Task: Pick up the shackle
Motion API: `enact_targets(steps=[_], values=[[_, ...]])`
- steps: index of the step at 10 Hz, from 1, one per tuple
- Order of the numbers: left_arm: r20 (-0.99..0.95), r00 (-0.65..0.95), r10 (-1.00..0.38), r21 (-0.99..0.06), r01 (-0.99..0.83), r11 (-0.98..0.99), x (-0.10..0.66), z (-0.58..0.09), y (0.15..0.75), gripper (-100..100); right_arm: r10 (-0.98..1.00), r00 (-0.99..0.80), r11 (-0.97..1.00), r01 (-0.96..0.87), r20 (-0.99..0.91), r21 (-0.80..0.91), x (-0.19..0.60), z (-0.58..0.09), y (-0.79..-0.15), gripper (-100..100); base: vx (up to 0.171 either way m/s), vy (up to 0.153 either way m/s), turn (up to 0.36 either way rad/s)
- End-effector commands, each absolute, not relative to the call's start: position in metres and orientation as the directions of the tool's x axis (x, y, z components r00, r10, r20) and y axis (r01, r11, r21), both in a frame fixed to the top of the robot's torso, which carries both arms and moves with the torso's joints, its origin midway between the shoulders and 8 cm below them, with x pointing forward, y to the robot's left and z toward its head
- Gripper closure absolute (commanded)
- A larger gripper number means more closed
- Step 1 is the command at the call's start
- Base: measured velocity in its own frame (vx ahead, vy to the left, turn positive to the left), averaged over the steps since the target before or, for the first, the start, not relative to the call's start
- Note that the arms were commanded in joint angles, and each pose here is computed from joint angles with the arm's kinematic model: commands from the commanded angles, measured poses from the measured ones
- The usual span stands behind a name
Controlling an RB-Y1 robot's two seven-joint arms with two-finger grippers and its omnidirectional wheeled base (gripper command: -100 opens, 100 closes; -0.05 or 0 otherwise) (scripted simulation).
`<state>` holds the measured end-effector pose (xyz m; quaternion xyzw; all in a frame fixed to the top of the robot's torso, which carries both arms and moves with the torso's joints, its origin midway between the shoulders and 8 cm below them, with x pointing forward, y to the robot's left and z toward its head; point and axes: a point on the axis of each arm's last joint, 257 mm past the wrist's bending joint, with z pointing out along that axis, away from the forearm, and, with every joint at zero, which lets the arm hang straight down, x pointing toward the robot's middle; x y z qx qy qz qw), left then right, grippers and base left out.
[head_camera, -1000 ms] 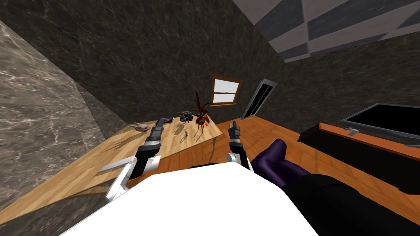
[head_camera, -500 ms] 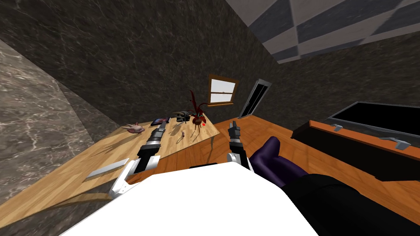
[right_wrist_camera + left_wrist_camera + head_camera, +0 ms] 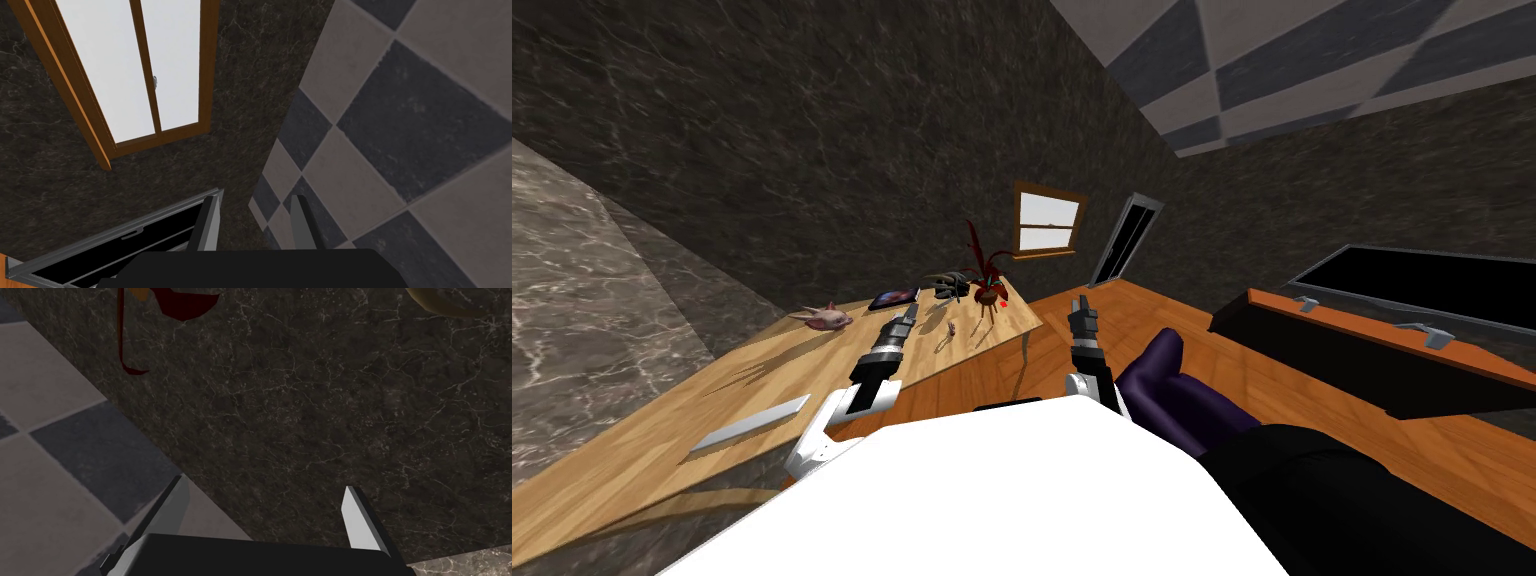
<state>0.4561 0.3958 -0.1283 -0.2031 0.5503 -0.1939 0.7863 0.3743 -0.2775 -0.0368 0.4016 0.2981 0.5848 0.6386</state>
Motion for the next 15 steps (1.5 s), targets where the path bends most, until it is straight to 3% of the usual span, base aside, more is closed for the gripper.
enact_targets(steps=[1,9,15], values=[[-0.802,0.301,-0.516,-0.529,0.043,0.848,0.459,-0.144,0.405,-100,0.986,0.138,-0.007,-0.508,0.089,0.862,0.374,-0.037,-0.278,0,0.000,-0.037,-0.061],[-0.910,0.119,-0.398,-0.415,-0.275,0.867,0.465,-0.257,0.474,-100,0.986,0.138,-0.007,-0.507,0.089,0.862,0.374,-0.037,-0.278,0,0.013,-0.036,-0.115],[-0.925,-0.015,-0.379,-0.339,-0.415,0.844,0.450,-0.326,0.502,-100,0.986,0.138,-0.007,-0.507,0.089,0.862,0.374,-0.037,-0.278,0,0.023,-0.012,-0.100]])
